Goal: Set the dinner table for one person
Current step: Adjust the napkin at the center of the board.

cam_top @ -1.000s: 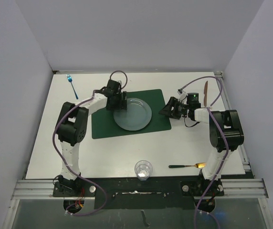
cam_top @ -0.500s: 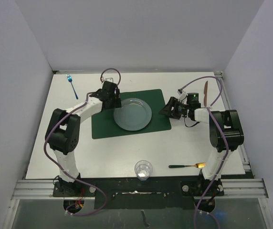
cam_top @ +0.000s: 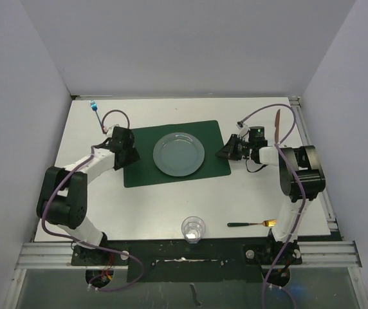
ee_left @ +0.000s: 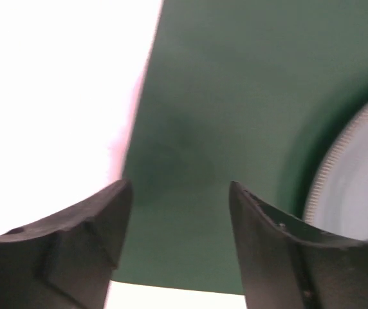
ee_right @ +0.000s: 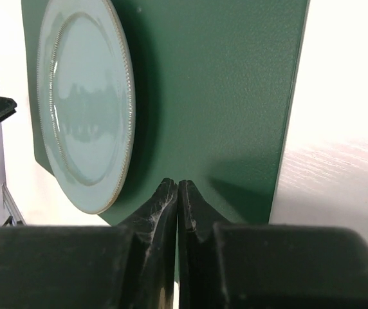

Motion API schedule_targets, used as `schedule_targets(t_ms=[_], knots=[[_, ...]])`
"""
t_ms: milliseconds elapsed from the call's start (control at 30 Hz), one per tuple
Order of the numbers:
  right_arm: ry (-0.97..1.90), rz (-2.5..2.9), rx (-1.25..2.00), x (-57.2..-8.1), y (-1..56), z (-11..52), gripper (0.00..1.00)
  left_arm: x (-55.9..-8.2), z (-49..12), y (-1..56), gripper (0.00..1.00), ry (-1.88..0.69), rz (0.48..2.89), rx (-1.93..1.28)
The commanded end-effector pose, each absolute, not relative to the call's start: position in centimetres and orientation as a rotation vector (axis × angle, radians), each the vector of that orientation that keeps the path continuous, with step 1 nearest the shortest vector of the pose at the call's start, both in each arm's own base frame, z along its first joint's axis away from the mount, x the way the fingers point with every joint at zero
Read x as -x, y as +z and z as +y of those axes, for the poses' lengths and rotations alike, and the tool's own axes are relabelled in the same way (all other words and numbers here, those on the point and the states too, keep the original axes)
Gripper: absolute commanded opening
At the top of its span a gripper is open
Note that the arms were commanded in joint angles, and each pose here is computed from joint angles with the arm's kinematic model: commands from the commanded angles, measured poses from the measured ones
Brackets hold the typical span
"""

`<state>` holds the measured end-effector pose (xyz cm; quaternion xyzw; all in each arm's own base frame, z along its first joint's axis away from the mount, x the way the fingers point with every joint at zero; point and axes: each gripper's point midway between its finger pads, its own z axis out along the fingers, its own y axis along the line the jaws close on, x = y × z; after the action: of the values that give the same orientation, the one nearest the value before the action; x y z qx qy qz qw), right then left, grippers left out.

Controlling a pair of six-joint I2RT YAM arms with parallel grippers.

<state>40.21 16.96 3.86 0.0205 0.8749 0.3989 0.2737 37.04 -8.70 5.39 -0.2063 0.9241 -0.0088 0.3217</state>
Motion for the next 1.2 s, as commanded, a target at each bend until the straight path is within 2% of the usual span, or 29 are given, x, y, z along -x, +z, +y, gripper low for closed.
schedule_targets(t_ms=[0,200,233,400,767,967,1167], knots=[[1.083,2.301,-0.002,-41.2,4.4,18.0,0.0,-38.0,-9.7,5.5,0.52,-0.278,2.41,0.637],[1.077,2.312,0.003,-41.3,4.0,18.4,0.0,-38.7,-13.1,4.9,0.04,-0.535,2.458,0.59],[1.074,2.315,0.004,-41.2,3.9,18.4,0.0,-39.0,-13.7,5.3,0.0,-0.589,2.447,0.577],[1.053,2.335,0.017,-41.1,3.5,18.4,0.0,-39.0,-15.3,5.3,0.0,-0.73,2.46,0.555],[1.044,2.338,0.016,-41.9,3.1,18.6,0.0,-39.2,-13.0,2.5,0.0,-0.998,2.389,0.748],[1.046,2.36,0.035,-42.5,2.8,19.0,0.0,-38.9,-12.8,-0.3,0.0,-1.082,2.426,0.789],[1.0,2.409,0.023,-40.6,1.5,18.4,0.0,-37.3,-13.5,-2.6,0.0,-1.125,2.497,0.8]])
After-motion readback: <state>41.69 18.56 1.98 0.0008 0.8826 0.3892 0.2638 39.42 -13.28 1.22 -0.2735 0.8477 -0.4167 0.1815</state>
